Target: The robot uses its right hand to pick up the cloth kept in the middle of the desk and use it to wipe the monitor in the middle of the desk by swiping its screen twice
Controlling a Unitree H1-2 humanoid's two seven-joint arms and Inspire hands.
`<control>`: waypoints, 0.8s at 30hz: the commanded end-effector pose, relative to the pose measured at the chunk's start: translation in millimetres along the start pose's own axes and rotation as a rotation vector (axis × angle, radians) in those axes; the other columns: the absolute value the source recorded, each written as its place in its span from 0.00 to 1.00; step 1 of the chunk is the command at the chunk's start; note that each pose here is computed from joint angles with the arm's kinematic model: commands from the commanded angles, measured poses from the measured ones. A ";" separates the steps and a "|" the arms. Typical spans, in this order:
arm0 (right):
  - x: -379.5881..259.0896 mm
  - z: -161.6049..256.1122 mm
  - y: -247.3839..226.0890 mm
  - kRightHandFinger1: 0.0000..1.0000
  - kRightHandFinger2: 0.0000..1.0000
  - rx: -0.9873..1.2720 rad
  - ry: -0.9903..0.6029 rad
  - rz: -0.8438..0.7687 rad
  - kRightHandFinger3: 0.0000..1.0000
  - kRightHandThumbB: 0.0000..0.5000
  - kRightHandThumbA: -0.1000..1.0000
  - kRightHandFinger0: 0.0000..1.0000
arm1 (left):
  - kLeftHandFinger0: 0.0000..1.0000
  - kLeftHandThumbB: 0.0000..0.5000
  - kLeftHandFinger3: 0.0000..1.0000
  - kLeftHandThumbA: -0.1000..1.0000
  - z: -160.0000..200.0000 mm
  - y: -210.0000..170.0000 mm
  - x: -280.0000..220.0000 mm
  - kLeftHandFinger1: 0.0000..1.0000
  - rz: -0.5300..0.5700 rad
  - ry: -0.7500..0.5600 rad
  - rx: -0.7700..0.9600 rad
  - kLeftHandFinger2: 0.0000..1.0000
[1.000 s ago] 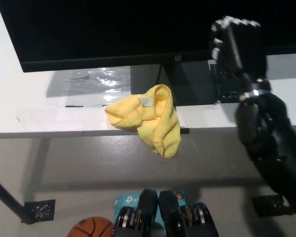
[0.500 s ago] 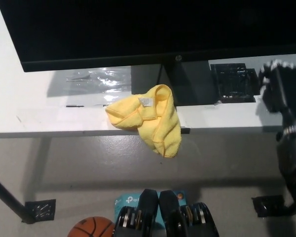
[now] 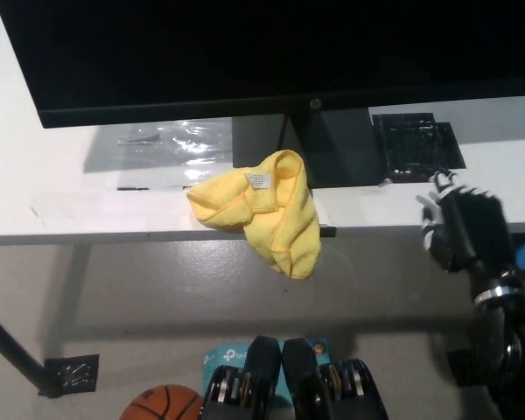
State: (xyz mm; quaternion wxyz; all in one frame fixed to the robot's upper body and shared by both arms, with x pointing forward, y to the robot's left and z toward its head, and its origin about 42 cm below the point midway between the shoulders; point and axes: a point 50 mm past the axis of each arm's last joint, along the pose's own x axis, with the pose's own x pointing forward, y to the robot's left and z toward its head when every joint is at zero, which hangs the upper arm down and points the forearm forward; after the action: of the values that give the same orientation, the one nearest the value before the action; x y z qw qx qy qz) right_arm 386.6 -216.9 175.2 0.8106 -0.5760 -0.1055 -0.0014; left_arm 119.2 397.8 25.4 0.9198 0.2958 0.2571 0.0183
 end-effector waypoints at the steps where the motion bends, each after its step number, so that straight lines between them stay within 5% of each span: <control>1: 0.2 13.8 -14.9 1.00 1.00 -0.064 -0.017 -0.005 1.00 0.35 0.72 1.00 | 0.53 0.00 0.91 0.34 4.0 9.1 -6.0 0.54 0.025 -0.037 0.012 0.70; 9: -24.9 23.0 -25.6 1.00 1.00 -0.036 -0.045 -0.065 1.00 0.25 0.51 1.00 | 0.52 0.01 0.92 0.37 7.8 11.8 -0.5 0.54 0.028 -0.030 0.028 0.70; 10: -31.1 24.5 -25.6 1.00 1.00 -0.025 -0.049 -0.075 1.00 0.31 0.42 0.84 | 0.52 0.00 0.92 0.36 7.4 12.0 0.0 0.54 0.027 -0.034 0.027 0.70; 12: -55.6 27.0 -22.5 1.00 1.00 0.010 -0.060 -0.102 1.00 0.23 0.29 0.88 | 0.51 0.00 0.92 0.36 6.9 12.3 0.6 0.53 0.026 -0.035 0.026 0.69; 17: -98.8 22.4 -1.6 1.00 1.00 0.102 -0.033 -0.069 1.00 0.20 0.20 0.79 | 0.52 0.00 0.92 0.36 9.2 13.6 2.2 0.55 0.029 -0.038 0.030 0.70; 22: -129.6 12.4 23.4 1.00 1.00 0.223 0.053 0.016 1.00 0.16 0.16 0.83 | 0.51 0.00 0.92 0.35 10.1 13.5 1.4 0.53 0.034 -0.043 0.023 0.69; 24: -148.0 5.2 41.9 0.94 1.00 0.308 0.149 0.081 1.00 0.15 0.15 0.76 | 0.51 0.00 0.93 0.34 10.3 13.3 1.2 0.55 0.030 -0.042 0.010 0.71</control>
State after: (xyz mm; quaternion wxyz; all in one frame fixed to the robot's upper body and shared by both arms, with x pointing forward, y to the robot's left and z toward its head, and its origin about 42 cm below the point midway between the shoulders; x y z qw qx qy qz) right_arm 251.9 -214.5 114.7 0.8661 -0.4994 -0.0155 0.0164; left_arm 125.2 398.0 29.1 0.9210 0.2988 0.2492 0.0205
